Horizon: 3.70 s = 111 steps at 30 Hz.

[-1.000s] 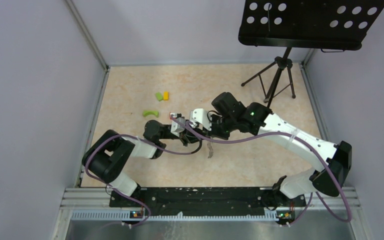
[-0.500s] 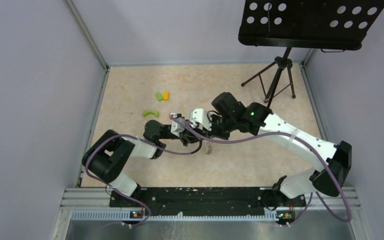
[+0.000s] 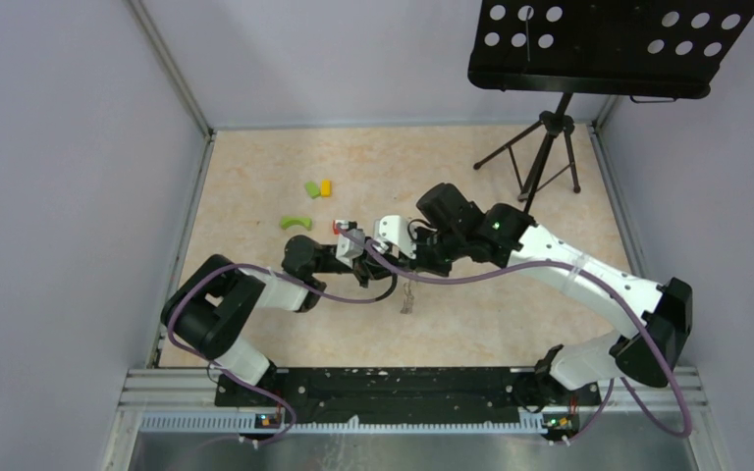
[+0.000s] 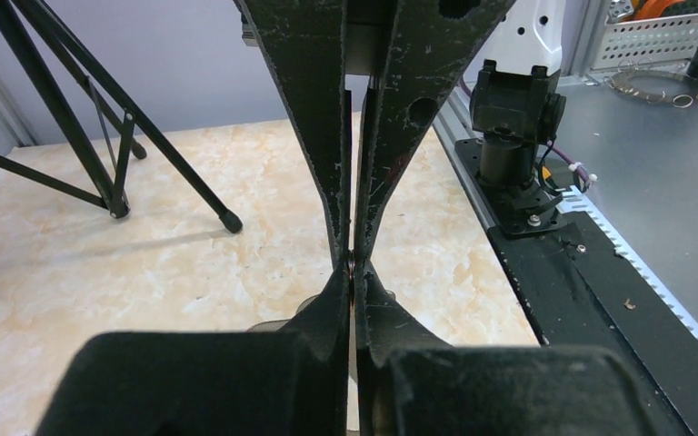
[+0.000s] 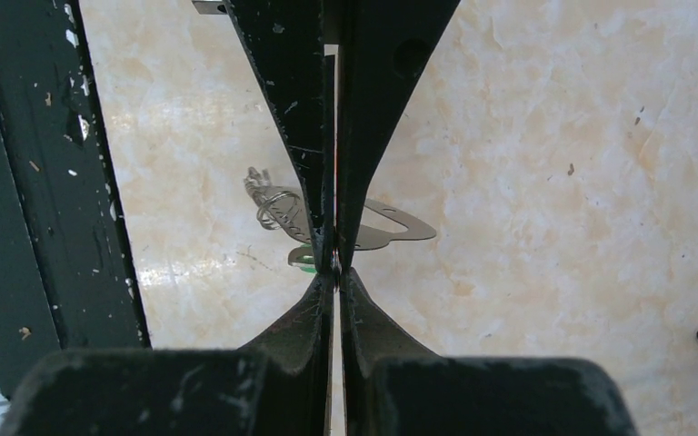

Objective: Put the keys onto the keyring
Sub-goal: Adjust the key on the keyring.

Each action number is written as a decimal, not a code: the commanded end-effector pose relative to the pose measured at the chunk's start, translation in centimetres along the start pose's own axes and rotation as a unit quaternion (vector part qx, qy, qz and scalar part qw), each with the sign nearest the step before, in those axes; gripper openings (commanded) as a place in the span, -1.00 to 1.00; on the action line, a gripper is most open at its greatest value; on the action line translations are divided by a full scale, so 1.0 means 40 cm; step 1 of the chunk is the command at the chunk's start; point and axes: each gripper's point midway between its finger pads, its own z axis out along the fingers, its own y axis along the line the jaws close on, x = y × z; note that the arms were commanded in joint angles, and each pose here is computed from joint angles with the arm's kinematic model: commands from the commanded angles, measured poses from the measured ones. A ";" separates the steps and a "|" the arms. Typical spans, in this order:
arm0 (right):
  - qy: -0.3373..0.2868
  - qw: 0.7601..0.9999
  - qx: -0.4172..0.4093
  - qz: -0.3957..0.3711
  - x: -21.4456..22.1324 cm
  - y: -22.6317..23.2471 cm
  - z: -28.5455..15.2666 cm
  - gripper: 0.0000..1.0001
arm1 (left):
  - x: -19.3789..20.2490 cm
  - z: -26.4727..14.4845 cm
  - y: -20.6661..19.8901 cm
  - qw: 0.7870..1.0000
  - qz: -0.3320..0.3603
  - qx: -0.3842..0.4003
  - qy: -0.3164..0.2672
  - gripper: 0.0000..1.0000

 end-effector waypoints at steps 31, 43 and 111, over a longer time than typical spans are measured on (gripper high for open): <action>-0.181 0.979 -0.088 0.044 -0.031 0.038 -0.034 -0.57 | -0.135 -0.006 -0.053 0.996 0.050 0.021 -0.071 -1.00; -0.170 0.981 -0.082 0.053 -0.009 0.024 -0.006 -0.81 | -0.141 -0.007 -0.062 0.996 0.054 0.028 -0.071 -1.00; -0.207 0.965 -0.152 0.058 -0.007 0.074 -0.028 -0.36 | -0.151 -0.001 -0.093 0.994 0.068 0.058 -0.067 -1.00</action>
